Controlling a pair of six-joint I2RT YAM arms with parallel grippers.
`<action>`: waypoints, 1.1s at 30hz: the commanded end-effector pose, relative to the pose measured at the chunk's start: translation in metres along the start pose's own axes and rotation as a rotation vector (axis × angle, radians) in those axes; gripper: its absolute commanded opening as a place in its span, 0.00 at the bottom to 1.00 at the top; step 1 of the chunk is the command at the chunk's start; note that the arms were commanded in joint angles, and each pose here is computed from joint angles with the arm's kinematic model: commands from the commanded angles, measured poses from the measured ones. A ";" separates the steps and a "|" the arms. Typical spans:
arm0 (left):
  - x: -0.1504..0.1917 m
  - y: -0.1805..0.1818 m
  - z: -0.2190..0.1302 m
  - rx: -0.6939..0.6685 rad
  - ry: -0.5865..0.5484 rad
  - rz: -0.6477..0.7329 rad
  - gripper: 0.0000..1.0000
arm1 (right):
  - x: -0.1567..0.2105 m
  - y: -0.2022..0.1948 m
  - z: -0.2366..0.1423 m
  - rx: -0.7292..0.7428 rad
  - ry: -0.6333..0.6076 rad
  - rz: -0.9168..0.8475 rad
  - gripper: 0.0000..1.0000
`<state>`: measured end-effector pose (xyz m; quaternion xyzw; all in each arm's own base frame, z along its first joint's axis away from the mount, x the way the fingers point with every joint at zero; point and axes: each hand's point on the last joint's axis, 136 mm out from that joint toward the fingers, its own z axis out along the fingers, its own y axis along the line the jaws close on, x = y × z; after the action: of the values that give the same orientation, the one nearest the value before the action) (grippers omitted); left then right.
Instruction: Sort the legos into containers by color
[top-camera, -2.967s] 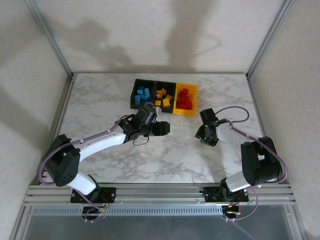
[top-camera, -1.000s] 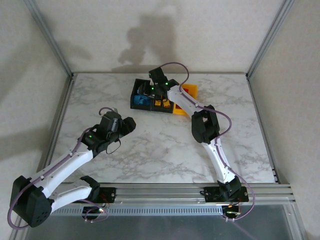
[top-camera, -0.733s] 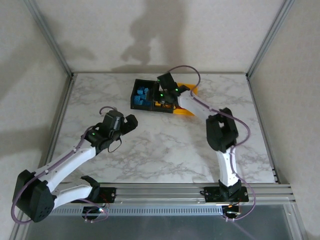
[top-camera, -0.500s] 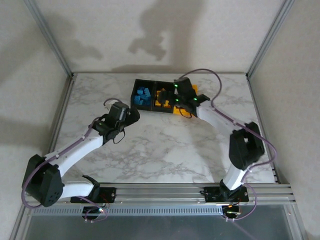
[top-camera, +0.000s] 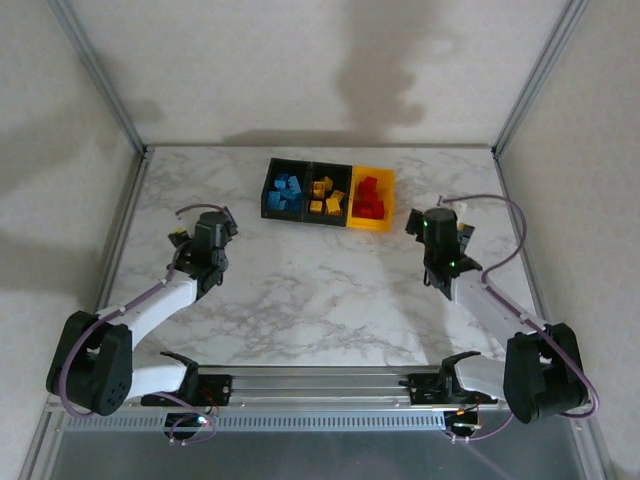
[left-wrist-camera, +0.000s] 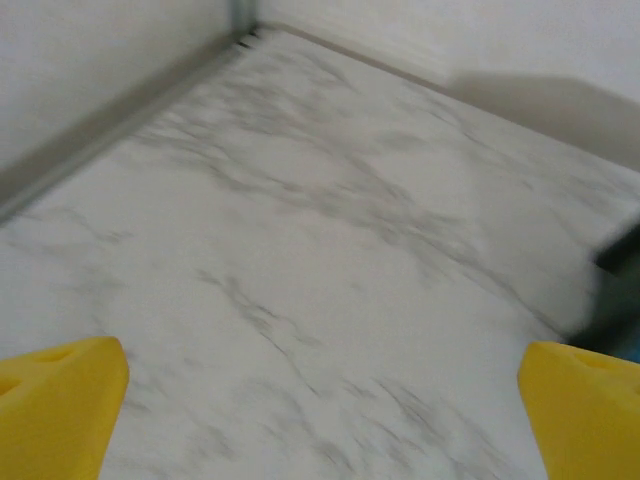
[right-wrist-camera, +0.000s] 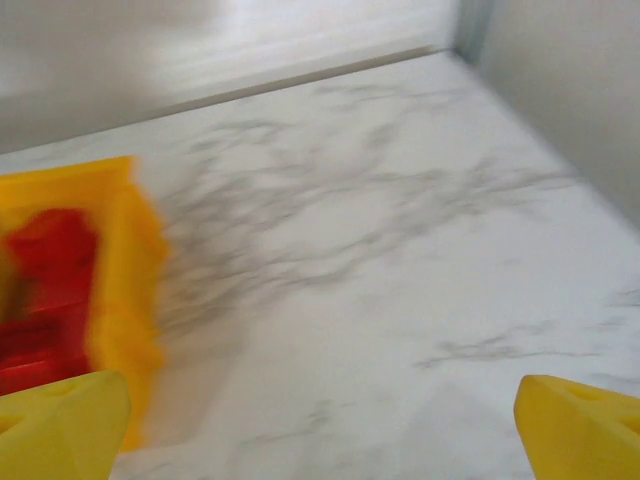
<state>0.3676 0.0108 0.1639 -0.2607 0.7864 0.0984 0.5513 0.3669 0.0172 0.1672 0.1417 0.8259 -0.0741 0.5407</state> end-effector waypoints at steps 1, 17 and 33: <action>-0.014 0.026 0.013 -0.097 -0.134 -0.016 1.00 | -0.025 -0.045 0.005 0.201 -0.189 0.013 0.99; 0.014 0.026 0.016 0.154 -0.290 0.029 1.00 | 0.021 -0.050 0.005 -0.032 -0.379 0.014 0.99; 0.020 0.035 0.019 0.168 -0.284 0.000 1.00 | 0.031 -0.036 0.030 -0.140 -0.301 -0.019 0.99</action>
<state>0.3584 0.0439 0.1231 -0.2023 0.7200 0.0739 0.6597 0.3632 -0.0231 0.1142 0.0888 0.7507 -0.0590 0.6520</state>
